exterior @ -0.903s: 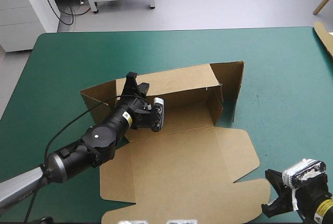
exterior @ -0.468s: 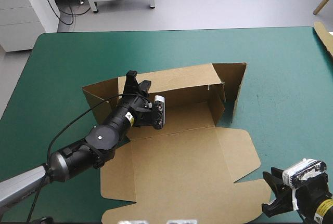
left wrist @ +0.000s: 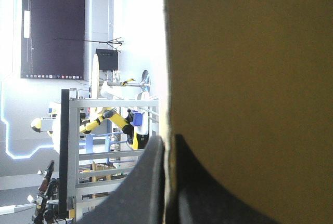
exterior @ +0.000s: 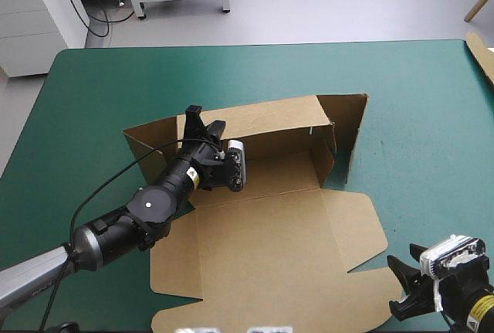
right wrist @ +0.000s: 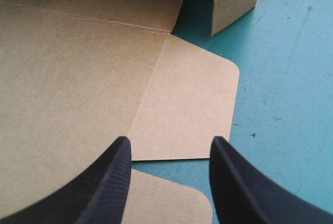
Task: Fold the box
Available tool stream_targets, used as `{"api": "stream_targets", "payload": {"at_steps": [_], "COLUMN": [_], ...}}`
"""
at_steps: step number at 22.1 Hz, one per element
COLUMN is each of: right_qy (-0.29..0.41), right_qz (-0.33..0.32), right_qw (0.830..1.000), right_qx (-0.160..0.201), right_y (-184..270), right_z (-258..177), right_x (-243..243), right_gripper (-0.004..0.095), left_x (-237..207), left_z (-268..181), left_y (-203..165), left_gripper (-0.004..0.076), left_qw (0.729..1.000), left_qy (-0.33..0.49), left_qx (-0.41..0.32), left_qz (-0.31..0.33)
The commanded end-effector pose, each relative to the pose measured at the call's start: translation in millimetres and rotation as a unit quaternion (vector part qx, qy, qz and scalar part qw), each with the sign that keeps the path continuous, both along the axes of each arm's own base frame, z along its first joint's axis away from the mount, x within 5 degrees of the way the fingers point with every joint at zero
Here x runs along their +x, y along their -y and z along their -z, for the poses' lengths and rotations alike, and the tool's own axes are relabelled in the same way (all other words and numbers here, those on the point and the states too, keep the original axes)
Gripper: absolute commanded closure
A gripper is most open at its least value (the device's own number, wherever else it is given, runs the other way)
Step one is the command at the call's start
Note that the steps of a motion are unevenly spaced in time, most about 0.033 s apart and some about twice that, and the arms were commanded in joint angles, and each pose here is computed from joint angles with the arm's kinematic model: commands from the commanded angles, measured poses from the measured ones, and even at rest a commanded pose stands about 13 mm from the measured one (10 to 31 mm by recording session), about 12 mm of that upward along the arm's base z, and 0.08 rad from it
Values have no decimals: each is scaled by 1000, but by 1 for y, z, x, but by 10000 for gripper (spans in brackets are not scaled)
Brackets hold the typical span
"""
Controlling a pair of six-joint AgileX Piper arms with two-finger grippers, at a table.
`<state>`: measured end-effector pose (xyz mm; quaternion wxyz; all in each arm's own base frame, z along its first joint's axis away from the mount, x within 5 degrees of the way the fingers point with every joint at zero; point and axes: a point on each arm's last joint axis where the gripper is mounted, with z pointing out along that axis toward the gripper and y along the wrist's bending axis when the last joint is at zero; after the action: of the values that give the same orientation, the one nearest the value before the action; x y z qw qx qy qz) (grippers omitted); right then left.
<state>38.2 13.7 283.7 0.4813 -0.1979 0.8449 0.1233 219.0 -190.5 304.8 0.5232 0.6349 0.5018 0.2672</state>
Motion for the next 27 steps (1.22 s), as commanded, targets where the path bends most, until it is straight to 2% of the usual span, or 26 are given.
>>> {"api": "stream_targets", "payload": {"at_steps": [1, 7, 11, 13, 16, 18, 24, 27], "right_qy": [45, 44, 17, 18, 25, 37, 30, 17], "right_qz": [-3, 4, 21, 29, 56, 64, 85, 99], "right_qw": [999, 998, 1000, 999, 998, 997, 996, 995], "right_qx": [16, 33, 3, -2, 25, 26, 4, -21], "right_y": [-2, -2, -2, -5, -12, -16, -32, -42], "right_z": [-14, -21, -41, -61, -98, -120, -166, -177], "right_x": [3, 3, 10, 16, 31, 40, 69, 88], "right_gripper": [463, 463, 463, 463, 464, 464, 464, 464], "left_x": [-4, -8, -8, -8, -9, -9, -8, -8], "left_z": [-16, -14, -14, -14, -13, -13, -13, -13], "left_y": [2, 8, 8, 8, 9, 9, 8, 8], "left_gripper": [731, 731, 731, 731, 731, 731, 731, 731], "left_qw": [999, 998, 998, 998, 998, 998, 998, 998], "left_qy": [19, 6, 5, 3, -5, -9, -11, -11], "left_qx": [-19, -24, -25, -25, -35, -44, -48, -48], "left_qz": [19, 54, 57, 57, 56, 53, 46, 46]}}
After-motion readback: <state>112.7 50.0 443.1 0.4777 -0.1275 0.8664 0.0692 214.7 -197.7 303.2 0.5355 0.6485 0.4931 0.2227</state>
